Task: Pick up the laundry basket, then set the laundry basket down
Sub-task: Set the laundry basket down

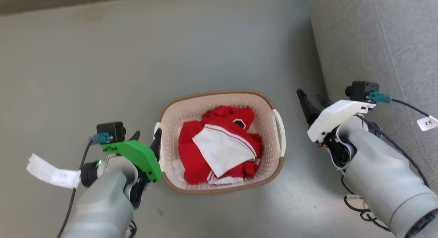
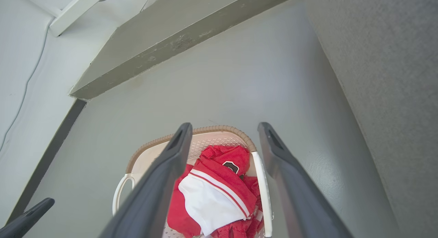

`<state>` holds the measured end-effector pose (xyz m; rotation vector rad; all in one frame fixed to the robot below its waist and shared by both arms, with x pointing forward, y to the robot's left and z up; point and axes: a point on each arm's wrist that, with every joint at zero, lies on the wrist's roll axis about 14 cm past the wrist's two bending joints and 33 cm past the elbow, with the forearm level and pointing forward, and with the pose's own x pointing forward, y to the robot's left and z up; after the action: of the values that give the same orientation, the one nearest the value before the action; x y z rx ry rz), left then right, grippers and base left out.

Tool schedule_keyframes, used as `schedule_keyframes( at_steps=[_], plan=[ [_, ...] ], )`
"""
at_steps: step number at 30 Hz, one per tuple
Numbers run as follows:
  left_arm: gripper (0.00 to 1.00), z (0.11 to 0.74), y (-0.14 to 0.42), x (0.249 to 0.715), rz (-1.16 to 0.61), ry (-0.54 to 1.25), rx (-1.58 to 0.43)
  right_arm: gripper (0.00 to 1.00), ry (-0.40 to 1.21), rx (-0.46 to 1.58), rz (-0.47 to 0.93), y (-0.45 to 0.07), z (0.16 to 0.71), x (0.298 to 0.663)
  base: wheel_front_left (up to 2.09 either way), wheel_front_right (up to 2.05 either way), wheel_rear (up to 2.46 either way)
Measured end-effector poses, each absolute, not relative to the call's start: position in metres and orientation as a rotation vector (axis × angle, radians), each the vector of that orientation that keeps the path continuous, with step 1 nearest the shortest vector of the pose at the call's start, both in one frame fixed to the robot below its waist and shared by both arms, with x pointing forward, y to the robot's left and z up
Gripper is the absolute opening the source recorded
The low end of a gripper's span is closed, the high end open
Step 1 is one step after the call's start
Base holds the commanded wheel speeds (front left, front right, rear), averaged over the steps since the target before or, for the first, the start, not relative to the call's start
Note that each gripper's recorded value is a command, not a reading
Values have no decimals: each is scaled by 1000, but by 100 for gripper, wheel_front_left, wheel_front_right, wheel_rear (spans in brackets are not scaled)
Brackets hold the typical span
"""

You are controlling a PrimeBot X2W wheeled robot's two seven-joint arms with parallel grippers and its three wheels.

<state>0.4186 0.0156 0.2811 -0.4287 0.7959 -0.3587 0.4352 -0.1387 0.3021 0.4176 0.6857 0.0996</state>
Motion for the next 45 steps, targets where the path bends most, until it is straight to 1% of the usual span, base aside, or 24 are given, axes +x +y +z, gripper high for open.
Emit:
schedule_keyframes(
  at_steps=[5, 13, 24, 28, 30, 35, 40, 45],
  plan=[
    [100, 300, 23, 411, -343, 752, -440, 100, 622, 394, 142, -135, 327, 434, 0, 0, 0],
    [100, 358, 47, 441, -313, 562, -466, 100, 502, 363, 178, -139, 369, 437, 0, 0, 0],
    [100, 421, 52, 447, -347, 367, -469, 100, 343, 320, 221, -142, 418, 437, 0, 0, 0],
    [100, 438, 62, 449, -336, 305, -464, 100, 258, 314, 235, -138, 444, 440, 0, 0, 0],
    [100, 441, 63, 448, -337, 292, -462, 100, 239, 312, 233, -138, 450, 441, 0, 0, 0],
    [100, 475, 68, 455, -335, 173, -447, 100, 148, 272, 215, -143, 474, 438, 0, 0, 0],
    [100, 494, 84, 458, -279, 93, -451, 100, 74, 258, 182, -152, 492, 438, 0, 0, 0],
    [100, 512, 95, 454, -255, 15, -446, 100, 56, 243, 154, -160, 493, 429, 0, 0, 0]
  ],
)
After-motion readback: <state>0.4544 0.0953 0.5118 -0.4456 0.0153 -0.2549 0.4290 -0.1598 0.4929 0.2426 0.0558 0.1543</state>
